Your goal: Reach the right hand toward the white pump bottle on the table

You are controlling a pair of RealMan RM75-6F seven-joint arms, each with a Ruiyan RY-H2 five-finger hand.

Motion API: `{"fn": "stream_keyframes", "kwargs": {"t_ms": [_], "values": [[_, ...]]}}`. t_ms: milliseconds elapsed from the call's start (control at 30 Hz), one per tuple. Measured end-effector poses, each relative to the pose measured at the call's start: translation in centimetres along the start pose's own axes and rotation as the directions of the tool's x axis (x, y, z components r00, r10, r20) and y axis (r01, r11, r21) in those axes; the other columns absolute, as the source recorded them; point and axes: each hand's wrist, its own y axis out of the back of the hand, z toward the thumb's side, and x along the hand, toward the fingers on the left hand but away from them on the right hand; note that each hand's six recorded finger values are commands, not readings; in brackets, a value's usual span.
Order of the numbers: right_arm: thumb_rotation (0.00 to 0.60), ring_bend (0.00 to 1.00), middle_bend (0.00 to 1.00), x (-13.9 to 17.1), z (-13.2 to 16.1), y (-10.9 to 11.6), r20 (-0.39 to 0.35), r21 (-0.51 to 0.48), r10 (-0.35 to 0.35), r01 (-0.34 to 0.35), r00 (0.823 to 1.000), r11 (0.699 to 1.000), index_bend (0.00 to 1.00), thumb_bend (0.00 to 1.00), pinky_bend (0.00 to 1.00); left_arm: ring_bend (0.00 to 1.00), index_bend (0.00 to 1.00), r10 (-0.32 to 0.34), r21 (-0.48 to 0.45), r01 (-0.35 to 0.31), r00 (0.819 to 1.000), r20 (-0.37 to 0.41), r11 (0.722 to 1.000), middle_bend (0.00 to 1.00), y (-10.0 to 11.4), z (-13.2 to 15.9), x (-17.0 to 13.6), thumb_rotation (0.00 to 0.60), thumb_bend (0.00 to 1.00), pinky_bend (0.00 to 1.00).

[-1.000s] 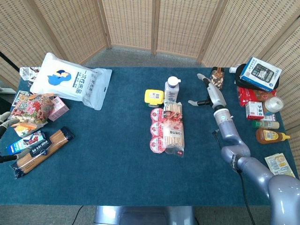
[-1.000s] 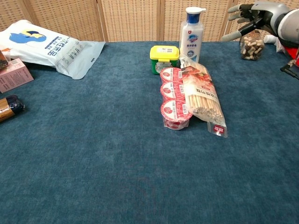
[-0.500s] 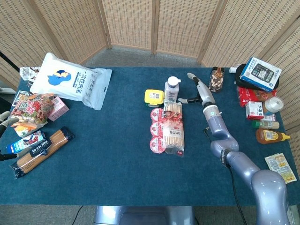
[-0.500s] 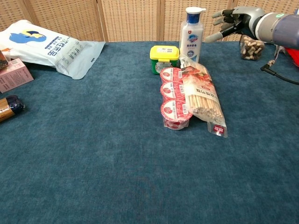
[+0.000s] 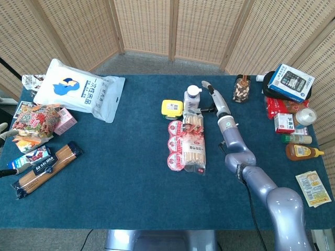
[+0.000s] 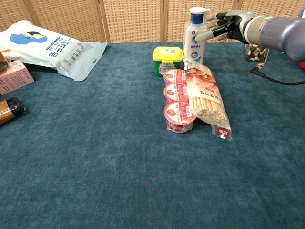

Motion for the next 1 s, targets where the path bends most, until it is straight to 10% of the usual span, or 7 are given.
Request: {"fn": "stream_keyframes", "kwargs": {"t_ms": [100,267,1000], "values": [[0.6,0.79,0.8,-0.1,-0.1,0.0,0.003,-0.057,-0.022,0.022,1.0,0.998,0.45,0.03,0.69,0.0,0.22,0.0,0.002,0.0,1.0,0.001,1.0,0.0,-0.1,0.0,0.1,0.6,0.0,0.0],[0.6,0.91,0.92,-0.1,-0.9,-0.4,0.019,-0.078,-0.025,0.026,1.0,0.997,0.57,0.06,0.83,0.0,0.22,-0.002,-0.005,0.002,1.0,0.0,1.0,0.0,-0.1,-0.1,0.0,0.6,0.0,0.0],[0.6,0.94,0.96,2.7,2.4,2.9,-0.15,-0.121,-0.064,0.046,0.987,0.992,0.59,0.13,0.87,0.0,0.22,-0.004,-0.05,0.007,0.998,0.06,0.999,0.0,0.4,0.2,-1.1,0.6,0.0,0.0]]}}
